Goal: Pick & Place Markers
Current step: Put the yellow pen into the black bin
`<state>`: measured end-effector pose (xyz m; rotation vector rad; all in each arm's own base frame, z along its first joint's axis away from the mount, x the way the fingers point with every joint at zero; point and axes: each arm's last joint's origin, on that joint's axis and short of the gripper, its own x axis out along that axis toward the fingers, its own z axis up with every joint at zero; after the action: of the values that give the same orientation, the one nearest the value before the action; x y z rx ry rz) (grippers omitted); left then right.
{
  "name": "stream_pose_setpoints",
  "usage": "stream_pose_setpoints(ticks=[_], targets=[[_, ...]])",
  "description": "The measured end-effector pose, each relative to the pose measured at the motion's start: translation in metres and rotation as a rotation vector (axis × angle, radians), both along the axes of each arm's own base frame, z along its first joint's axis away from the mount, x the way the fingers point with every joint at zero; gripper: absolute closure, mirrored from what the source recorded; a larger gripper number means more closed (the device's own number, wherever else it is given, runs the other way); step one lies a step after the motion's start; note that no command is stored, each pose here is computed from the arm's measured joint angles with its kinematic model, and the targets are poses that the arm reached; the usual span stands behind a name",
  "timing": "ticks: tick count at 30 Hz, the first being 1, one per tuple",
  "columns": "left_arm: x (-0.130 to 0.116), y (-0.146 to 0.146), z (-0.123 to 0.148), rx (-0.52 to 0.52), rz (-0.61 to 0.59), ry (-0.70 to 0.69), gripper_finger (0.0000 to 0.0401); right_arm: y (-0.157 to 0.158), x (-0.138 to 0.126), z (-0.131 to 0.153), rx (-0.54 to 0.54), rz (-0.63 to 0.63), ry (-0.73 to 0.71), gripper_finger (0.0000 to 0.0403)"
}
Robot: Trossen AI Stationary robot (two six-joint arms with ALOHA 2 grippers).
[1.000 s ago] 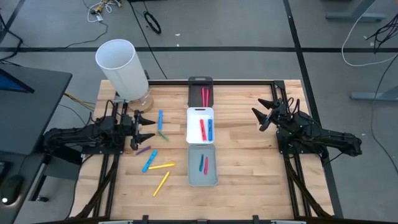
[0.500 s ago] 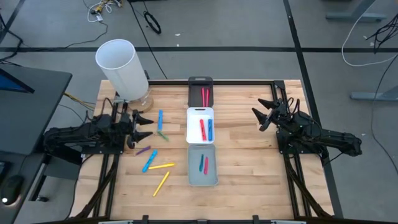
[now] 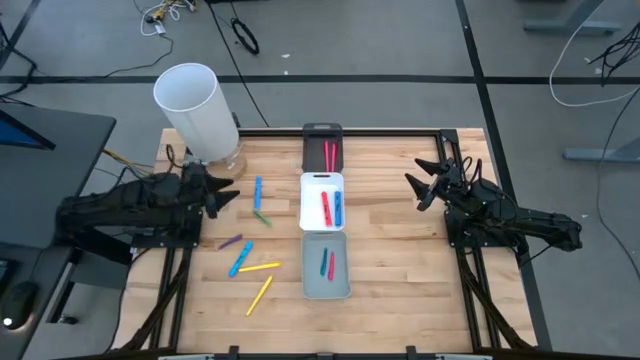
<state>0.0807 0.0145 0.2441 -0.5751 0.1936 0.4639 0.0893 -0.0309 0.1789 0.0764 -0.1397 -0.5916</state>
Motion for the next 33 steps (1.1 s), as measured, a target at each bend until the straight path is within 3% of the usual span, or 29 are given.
stream_pose_setpoints(ticks=[9, 16, 24, 33], targets=[[0.008, -0.003, 0.007, -0.217, -0.013, 0.147, 0.0113, 0.0, 0.0, 0.0, 0.0, 0.0, 0.0, 0.0101], [0.023, -0.009, 0.003, -0.32, -0.062, 0.265, 0.0113, 0.0, 0.0, 0.0, 0.0, 0.0, 0.0, 0.0101], [0.039, -0.017, 0.011, -0.381, -0.05, 0.439, 0.0113, 0.0, 0.0, 0.0, 0.0, 0.0, 0.0, 0.0101], [0.059, -0.029, 0.035, -0.377, -0.084, 0.574, 0.0113, 0.0, 0.0, 0.0, 0.0, 0.0, 0.0, 0.0101]])
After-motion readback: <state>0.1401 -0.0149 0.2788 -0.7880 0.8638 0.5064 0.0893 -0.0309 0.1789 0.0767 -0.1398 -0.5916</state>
